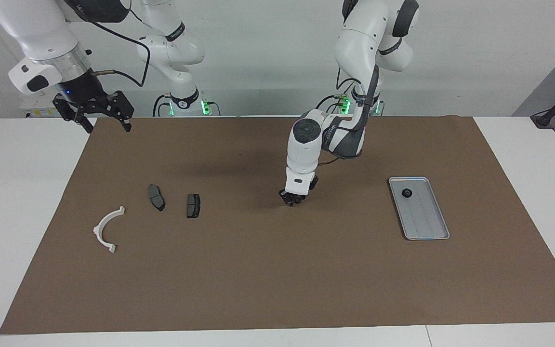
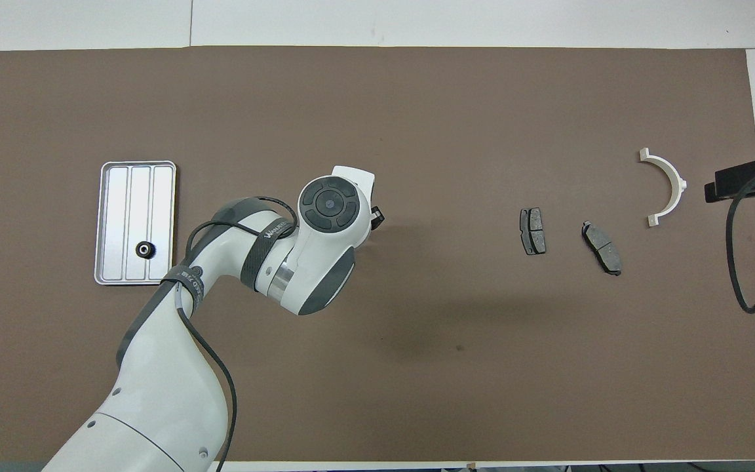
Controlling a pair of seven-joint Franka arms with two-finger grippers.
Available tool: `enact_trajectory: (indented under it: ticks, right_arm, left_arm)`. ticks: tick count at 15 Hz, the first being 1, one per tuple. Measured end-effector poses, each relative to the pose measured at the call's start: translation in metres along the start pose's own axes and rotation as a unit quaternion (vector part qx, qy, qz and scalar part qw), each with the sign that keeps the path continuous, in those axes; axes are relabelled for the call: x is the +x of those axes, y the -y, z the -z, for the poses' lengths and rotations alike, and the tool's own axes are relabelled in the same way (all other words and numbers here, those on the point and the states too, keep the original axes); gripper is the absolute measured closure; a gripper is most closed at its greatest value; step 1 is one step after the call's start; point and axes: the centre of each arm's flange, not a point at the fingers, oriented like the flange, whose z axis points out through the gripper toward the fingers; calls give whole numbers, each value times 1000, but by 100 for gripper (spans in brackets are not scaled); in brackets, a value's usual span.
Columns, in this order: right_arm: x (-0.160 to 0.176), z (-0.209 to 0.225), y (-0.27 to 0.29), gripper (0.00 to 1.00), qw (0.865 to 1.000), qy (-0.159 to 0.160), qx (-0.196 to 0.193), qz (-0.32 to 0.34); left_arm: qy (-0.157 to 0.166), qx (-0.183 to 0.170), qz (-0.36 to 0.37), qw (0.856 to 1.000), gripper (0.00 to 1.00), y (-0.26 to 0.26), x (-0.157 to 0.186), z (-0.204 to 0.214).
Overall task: Pick bearing gear from pile to tray
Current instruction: 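Carry the second black part to the silver tray with the left gripper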
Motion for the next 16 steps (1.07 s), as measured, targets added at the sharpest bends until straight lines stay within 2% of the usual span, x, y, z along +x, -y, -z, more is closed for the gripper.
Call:
enact_trajectory:
  ticks: [1,4,5,6,9,12,14,16]
  right_arm:
    - [-2,3,0,0,1000,0,0,0]
    - [-5,6,0,0,1000,-1,0,0]
    - [-5,6,0,0,1000,-1,0,0]
    - [-5,6,-1,0,1000,-1,0,0]
    - [-5,6,-1,0,1000,-1,0,-1]
    - [-5,6,-1,0,1000,-1,0,-1]
    - [-5,7,-1,0,1000,-1,0,-1]
    - [-5,7,-1,0,1000,0,0,-1]
  left_arm:
    - [0,0,0,1000,50,0,0,0]
    - [0,0,0,1000,69,0,0,-1]
    - [0,0,0,1000,69,0,0,-1]
    - [0,0,0,1000,75,0,0,0]
    - [1,5,3,1000,76,2,2,0]
    - [0,25,6,1000,76,8,12,7]
    - [-8,29,16,999,76,18,32,19]
    - [-14,25,22,999,76,42,68,42]
